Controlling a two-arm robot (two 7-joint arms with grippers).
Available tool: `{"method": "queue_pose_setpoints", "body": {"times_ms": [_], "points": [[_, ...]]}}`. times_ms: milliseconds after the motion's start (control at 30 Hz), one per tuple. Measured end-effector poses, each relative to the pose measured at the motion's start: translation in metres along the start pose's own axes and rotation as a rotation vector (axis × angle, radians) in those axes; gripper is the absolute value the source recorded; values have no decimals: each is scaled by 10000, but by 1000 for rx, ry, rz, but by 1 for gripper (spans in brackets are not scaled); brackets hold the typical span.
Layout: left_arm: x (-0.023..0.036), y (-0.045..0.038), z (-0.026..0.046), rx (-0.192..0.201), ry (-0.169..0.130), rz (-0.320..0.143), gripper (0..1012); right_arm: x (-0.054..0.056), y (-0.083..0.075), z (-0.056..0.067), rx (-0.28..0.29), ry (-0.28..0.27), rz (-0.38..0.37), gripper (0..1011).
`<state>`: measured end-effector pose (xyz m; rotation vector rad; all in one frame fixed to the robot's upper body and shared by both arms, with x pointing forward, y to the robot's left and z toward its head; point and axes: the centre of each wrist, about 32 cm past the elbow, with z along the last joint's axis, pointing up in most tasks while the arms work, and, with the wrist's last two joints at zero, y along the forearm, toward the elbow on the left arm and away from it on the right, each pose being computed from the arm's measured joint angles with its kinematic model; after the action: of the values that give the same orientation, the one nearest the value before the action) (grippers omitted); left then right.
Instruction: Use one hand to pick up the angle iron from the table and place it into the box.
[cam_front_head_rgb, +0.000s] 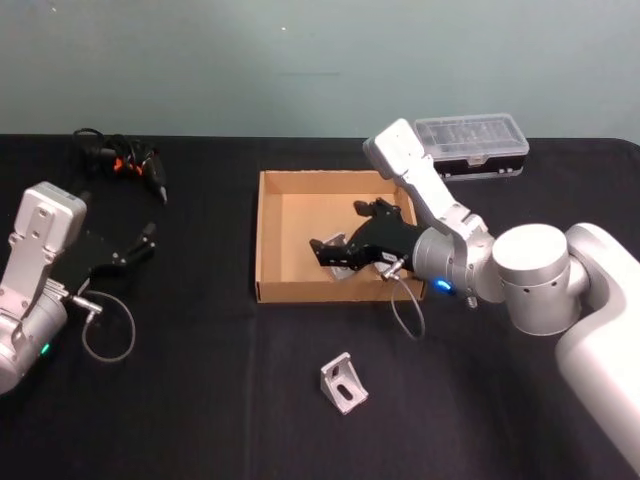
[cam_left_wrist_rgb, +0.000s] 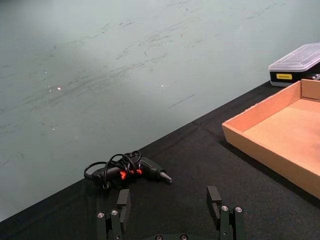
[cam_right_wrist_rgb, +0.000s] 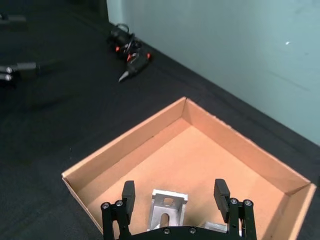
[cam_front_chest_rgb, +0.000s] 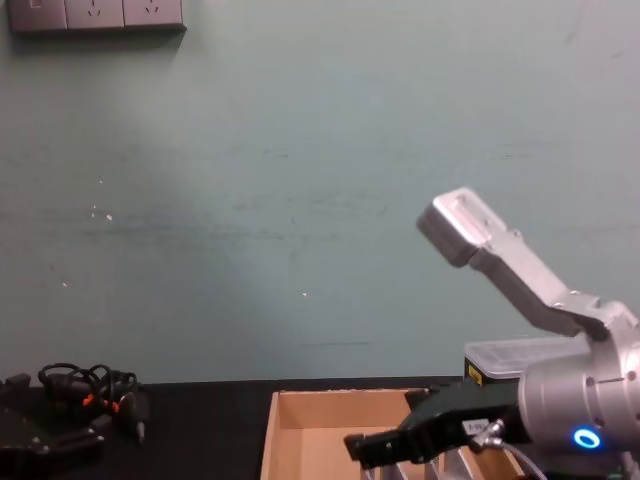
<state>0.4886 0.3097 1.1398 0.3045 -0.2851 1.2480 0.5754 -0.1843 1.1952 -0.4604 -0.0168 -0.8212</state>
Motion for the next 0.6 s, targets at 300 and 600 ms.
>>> {"method": "queue_pose_setpoints", "body": {"times_ms": [300,600], "points": [[0,0,0,0,0,0,1000,-63,-286,48,73,-4,-27,1004],[0,0,0,0,0,0,1000,-224,-787,46,92,-23,1,1004]]}}
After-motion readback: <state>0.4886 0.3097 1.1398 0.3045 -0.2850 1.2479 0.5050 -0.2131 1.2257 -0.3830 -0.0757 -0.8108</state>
